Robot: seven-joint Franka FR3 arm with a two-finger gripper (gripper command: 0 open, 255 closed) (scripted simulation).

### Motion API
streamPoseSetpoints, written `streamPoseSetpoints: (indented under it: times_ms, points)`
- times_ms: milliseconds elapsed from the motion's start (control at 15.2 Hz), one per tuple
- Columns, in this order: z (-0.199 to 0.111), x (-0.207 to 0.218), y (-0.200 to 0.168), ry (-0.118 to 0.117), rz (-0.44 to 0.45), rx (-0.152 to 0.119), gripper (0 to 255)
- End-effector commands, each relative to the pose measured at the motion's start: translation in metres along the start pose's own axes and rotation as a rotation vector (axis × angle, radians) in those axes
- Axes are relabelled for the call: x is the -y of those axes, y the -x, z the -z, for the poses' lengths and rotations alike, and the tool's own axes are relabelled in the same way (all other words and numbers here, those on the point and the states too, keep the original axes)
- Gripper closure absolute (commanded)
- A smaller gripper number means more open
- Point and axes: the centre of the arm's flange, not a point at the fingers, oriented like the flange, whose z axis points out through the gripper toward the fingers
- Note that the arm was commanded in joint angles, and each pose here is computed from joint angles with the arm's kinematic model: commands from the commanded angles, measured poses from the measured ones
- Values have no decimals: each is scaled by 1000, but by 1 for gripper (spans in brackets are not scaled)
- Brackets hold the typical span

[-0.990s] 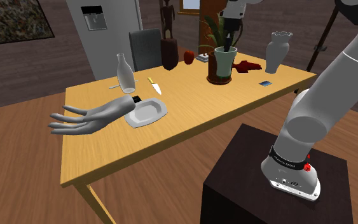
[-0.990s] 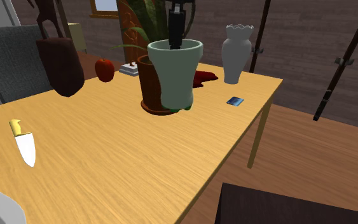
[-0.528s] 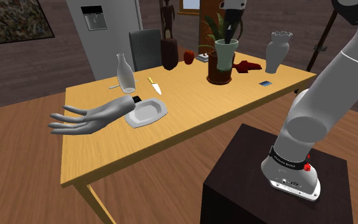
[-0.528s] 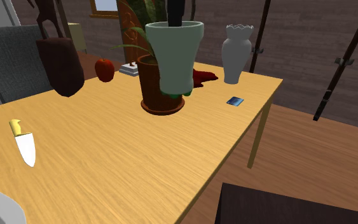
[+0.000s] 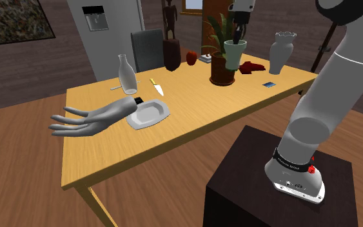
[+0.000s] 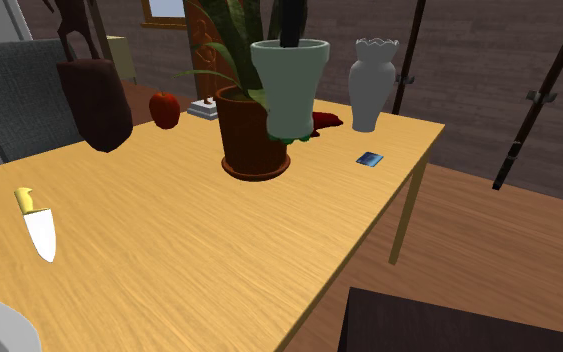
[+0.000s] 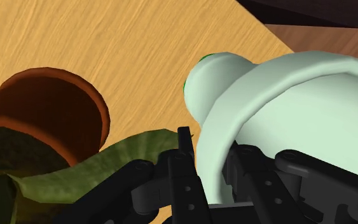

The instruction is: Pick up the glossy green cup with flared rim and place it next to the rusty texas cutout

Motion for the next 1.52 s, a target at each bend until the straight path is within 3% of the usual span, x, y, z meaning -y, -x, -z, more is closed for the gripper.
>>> streamPoseSetpoints:
  times_ms: [0,1452]
  points:
    - [-4,-23,8,1,2,0,255]
    - [-59,-292,97,1,2,0,255]
